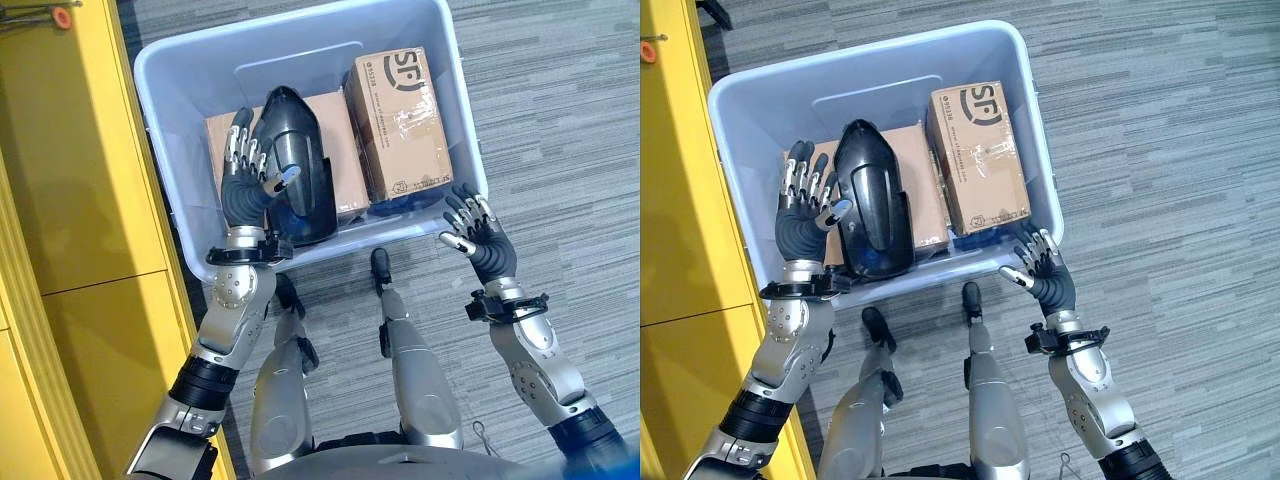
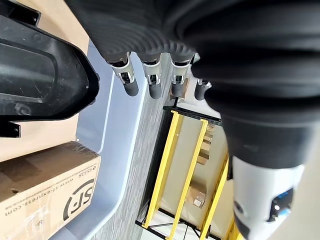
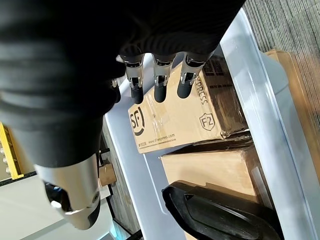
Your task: Move parts from the plastic box to the shelf.
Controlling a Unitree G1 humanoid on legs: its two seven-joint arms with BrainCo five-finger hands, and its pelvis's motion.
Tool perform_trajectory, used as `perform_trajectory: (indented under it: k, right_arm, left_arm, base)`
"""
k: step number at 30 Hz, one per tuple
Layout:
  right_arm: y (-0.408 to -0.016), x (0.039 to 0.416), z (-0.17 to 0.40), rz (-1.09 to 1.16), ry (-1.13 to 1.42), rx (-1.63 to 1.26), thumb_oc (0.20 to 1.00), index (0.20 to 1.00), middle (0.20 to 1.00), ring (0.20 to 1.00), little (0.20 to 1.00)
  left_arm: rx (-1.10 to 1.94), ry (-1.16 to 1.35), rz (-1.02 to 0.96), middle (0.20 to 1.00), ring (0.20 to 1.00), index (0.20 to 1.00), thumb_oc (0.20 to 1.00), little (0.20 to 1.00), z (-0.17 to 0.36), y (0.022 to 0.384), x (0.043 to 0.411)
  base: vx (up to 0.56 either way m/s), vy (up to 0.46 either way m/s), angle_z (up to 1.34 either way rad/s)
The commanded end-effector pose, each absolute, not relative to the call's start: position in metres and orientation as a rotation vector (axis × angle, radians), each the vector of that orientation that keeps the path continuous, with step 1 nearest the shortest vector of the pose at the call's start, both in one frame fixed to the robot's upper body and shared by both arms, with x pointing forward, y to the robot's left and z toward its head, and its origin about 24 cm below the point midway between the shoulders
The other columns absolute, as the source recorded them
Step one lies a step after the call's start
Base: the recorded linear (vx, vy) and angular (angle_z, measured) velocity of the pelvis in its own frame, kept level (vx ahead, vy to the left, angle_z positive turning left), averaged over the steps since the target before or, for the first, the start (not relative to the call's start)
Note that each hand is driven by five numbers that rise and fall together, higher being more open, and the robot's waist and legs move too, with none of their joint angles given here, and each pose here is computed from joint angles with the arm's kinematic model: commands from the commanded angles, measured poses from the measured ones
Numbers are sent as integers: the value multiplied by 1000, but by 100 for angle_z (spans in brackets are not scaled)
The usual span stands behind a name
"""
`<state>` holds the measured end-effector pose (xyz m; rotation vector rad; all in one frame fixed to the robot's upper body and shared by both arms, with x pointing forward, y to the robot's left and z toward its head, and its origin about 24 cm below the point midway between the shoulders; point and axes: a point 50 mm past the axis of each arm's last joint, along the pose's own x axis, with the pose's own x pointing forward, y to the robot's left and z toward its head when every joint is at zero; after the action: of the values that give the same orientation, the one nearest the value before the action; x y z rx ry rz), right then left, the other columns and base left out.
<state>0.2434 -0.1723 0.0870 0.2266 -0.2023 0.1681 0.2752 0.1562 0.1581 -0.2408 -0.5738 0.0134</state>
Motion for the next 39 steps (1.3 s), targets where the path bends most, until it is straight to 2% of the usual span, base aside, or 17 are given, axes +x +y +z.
perform_trajectory:
  k: [1, 11, 16, 22, 29, 39]
  right_arm:
    - [-175, 238, 110, 175, -342, 223, 1000, 1000, 1000, 1000, 1000]
    - [-174, 240, 111, 171, -347, 221, 1000, 1000, 1000, 1000, 1000]
    - [-174, 241, 113, 166, -361, 233, 1000, 1000, 1000, 1000, 1000]
    - [-174, 243, 114, 163, -366, 243, 1000, 1000, 1000, 1000, 1000]
    - [-172, 244, 115, 172, -368, 246, 1000, 1000, 1000, 1000, 1000]
    - [-171, 244, 118, 174, -377, 253, 1000, 1000, 1000, 1000, 1000]
  left_arm:
    - [-117, -702, 71, 1000, 1000, 1000, 1000, 1000, 172, 172, 268]
    - [26, -681, 232, 1000, 1000, 1000, 1000, 1000, 163, 187, 275]
    - [152, -668, 403, 1000, 1000, 1000, 1000, 1000, 158, 206, 279]
    - [160, -656, 506, 1000, 1000, 1000, 1000, 1000, 156, 217, 283]
    - [168, -632, 547, 1000, 1000, 1000, 1000, 1000, 154, 218, 291]
    - [142, -548, 499, 1000, 1000, 1000, 1000, 1000, 137, 212, 293]
  base:
    - [0, 0, 0]
    - [0, 0, 0]
    - [0, 0, 0]
    - [0, 0, 0]
    - [0, 0, 0]
    - [0, 0, 0]
